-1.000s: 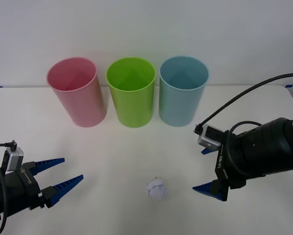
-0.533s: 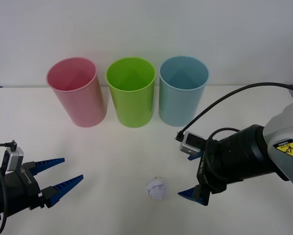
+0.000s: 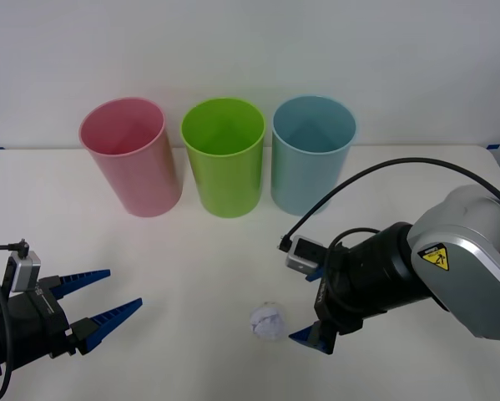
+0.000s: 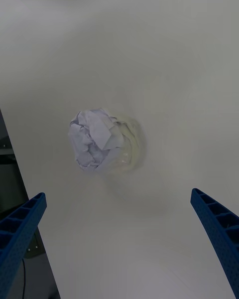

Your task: Put cans in the blue bin and PET bottles in the pink bin and trash in the green bin.

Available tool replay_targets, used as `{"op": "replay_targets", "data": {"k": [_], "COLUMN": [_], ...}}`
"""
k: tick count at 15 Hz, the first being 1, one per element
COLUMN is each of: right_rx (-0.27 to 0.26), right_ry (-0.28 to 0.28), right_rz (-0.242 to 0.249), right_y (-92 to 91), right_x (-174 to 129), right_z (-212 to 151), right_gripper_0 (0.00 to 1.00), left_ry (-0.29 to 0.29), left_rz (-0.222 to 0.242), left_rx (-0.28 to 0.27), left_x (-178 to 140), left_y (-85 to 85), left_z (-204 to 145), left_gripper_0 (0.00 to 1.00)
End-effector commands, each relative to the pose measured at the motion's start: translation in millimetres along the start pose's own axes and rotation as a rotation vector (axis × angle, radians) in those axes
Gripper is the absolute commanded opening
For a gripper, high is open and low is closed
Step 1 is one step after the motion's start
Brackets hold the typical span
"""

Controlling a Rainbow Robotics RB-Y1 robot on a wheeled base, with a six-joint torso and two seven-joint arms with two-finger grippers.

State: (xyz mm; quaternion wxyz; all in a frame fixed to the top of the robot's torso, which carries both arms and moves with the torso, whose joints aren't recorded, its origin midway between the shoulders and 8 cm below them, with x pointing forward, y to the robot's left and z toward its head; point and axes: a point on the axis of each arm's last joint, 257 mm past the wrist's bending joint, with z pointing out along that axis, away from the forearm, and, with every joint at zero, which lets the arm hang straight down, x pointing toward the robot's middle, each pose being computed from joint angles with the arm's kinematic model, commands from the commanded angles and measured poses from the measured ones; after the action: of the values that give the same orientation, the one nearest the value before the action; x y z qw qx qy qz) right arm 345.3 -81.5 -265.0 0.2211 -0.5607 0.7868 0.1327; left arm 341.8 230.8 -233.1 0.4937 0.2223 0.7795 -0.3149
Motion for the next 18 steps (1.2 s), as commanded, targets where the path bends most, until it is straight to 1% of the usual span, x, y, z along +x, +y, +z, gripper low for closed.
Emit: {"op": "replay_targets", "data": {"k": [1, 3, 7, 12, 15, 18], "right_rx": [0.027, 0.013, 0.007, 0.012, 0.001, 0.013], "right_ry": [0.018, 0.021, 0.028, 0.033, 0.029, 0.02], "right_rz": [-0.014, 0.001, -0.002, -0.009, -0.006, -0.008], "right_y": [-2.7, 3.3, 9.9, 10.5, 14.2, 10.1], "right_x": [-2.9, -5.4, -9.5, -11.6, -16.1, -20.8], "right_z": [11.0, 18.7, 30.7, 50.5, 65.7, 77.7], "right_gripper_0": [1.0, 1.0, 1.0, 1.0, 1.0, 1.0], "left_ry": [0.0, 0.0, 0.0, 0.0, 0.0, 0.0], "left_rz": [0.0, 0.0, 0.0, 0.0, 0.0, 0.0], "left_rx": [0.0, 0.0, 0.0, 0.0, 0.0, 0.0], "left_x": [0.0, 0.0, 0.0, 0.0, 0.0, 0.0], "left_y": [0.0, 0.0, 0.0, 0.0, 0.0, 0.0], "left_z": [0.0, 0.0, 0.0, 0.0, 0.0, 0.0], "left_gripper_0": [1.0, 1.0, 1.0, 1.0, 1.0, 1.0]}}
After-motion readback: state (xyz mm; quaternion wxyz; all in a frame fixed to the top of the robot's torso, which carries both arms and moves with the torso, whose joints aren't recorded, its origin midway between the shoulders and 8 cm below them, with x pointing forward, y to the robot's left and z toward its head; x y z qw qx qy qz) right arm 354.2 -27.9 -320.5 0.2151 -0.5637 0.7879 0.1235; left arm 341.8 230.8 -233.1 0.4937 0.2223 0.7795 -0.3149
